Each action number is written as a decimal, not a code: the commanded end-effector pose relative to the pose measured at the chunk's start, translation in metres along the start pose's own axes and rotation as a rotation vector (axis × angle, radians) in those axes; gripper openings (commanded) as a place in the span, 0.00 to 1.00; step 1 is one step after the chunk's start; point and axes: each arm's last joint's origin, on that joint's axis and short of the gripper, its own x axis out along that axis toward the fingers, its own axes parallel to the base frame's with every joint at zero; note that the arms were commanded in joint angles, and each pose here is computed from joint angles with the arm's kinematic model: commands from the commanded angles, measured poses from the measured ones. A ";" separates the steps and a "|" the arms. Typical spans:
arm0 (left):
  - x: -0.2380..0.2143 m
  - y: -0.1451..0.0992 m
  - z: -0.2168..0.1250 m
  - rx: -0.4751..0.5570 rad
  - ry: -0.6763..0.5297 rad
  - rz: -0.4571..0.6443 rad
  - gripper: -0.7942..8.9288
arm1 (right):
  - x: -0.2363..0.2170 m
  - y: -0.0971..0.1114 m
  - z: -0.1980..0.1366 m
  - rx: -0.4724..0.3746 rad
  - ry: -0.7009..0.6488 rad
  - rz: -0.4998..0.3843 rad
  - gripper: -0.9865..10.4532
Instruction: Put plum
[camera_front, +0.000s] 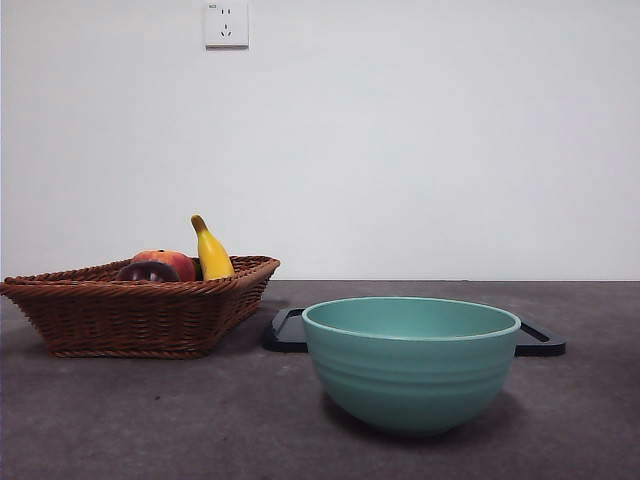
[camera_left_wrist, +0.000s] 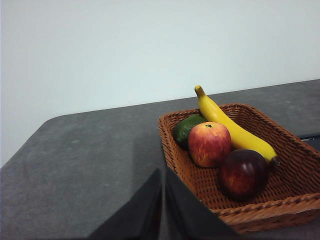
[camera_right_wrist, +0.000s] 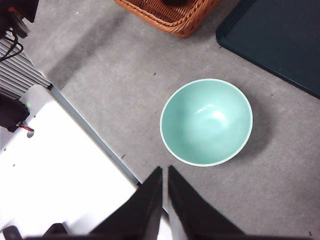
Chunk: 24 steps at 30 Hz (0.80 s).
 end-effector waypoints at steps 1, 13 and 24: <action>0.000 -0.001 -0.009 -0.015 0.038 0.002 0.09 | -0.002 0.003 0.004 -0.025 -0.020 0.008 0.09; -0.002 -0.003 -0.024 -0.077 0.197 -0.012 0.09 | -0.002 0.003 0.007 -0.034 -0.045 0.012 0.09; -0.002 -0.003 -0.024 -0.102 0.198 -0.010 0.09 | -0.002 0.003 0.007 -0.034 -0.045 0.012 0.09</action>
